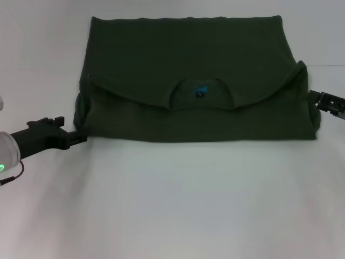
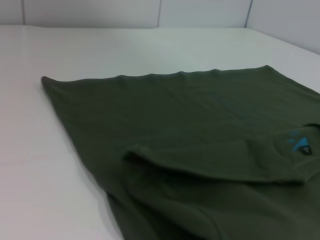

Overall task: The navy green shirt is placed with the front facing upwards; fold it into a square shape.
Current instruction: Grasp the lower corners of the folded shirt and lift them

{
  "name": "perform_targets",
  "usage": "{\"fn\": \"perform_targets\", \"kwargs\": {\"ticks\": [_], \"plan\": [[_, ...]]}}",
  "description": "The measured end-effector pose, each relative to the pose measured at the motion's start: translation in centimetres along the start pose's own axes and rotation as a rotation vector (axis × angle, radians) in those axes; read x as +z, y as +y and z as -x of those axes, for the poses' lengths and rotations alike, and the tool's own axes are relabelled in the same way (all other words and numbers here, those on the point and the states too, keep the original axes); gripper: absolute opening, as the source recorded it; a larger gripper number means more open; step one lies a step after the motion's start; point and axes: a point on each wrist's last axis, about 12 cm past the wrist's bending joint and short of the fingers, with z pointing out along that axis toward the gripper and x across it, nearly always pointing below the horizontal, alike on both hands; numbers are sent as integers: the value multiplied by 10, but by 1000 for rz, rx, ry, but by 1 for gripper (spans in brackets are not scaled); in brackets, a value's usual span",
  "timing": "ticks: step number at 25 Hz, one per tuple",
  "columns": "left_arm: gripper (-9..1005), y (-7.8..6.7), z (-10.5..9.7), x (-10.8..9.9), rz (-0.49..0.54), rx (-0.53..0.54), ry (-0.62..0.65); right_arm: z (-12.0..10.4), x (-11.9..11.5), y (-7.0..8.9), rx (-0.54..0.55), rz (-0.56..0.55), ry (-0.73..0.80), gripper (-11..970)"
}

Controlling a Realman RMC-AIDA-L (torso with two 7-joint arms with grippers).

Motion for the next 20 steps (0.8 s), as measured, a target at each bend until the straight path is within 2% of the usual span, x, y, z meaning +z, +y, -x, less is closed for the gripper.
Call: {"fn": "perform_targets", "kwargs": {"ticks": [5, 12, 20], "plan": [[768, -4, -2, 3, -14, 16, 16, -1, -1, -1, 3, -2, -10, 654], [891, -16, -1, 19, -19, 84, 61, -3, 0, -1, 7, -1, -11, 654], [880, -20, 3, 30, -10, 98, 77, -5, 2, 1, 11, 3, -10, 655]]}}
